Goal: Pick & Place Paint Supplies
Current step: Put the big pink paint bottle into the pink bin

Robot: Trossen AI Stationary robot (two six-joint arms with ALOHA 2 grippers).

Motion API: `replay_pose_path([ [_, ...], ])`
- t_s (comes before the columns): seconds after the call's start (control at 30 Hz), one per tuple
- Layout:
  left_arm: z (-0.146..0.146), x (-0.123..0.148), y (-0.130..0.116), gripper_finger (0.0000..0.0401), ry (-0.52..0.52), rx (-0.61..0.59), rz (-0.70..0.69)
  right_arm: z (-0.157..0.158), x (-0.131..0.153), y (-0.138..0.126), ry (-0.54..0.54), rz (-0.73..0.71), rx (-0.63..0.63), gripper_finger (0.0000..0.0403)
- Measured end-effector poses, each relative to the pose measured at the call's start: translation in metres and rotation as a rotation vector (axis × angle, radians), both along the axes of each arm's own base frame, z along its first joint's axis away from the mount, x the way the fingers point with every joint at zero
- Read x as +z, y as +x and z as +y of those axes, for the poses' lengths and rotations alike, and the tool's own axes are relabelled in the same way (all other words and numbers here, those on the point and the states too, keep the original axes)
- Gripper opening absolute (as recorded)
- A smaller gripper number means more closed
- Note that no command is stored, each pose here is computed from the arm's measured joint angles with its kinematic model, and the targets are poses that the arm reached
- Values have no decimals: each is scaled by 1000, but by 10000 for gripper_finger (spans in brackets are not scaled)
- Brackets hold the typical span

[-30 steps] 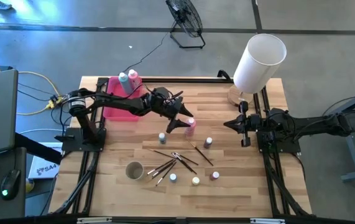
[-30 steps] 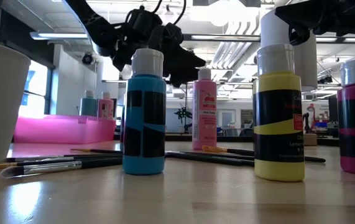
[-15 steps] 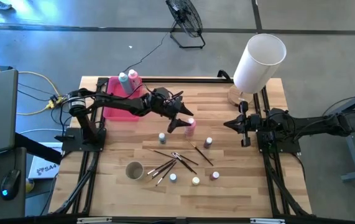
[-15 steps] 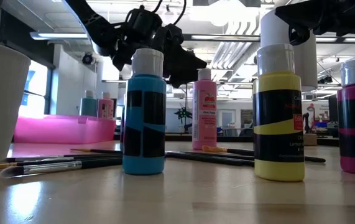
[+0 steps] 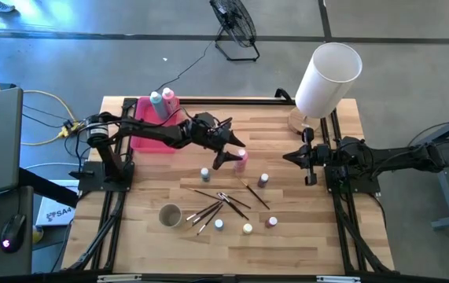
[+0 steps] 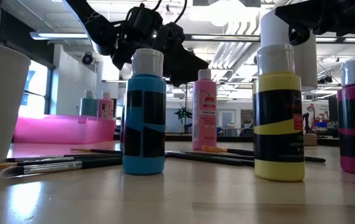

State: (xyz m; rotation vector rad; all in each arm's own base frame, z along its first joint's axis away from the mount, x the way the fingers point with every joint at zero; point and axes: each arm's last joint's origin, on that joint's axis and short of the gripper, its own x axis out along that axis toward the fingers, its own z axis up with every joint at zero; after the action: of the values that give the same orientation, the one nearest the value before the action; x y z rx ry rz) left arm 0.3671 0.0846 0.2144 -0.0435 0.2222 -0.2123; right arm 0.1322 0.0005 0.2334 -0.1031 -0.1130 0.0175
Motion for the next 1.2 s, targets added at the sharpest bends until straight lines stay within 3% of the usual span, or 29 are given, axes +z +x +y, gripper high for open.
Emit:
replay_pose_path([
  [0.73,0,-3,0,258,-19,37,31,0,0,0,0,0,0,3],
  [1.2,-17,-1,5,258,20,58,10,0,0,0,0,0,0,3],
])
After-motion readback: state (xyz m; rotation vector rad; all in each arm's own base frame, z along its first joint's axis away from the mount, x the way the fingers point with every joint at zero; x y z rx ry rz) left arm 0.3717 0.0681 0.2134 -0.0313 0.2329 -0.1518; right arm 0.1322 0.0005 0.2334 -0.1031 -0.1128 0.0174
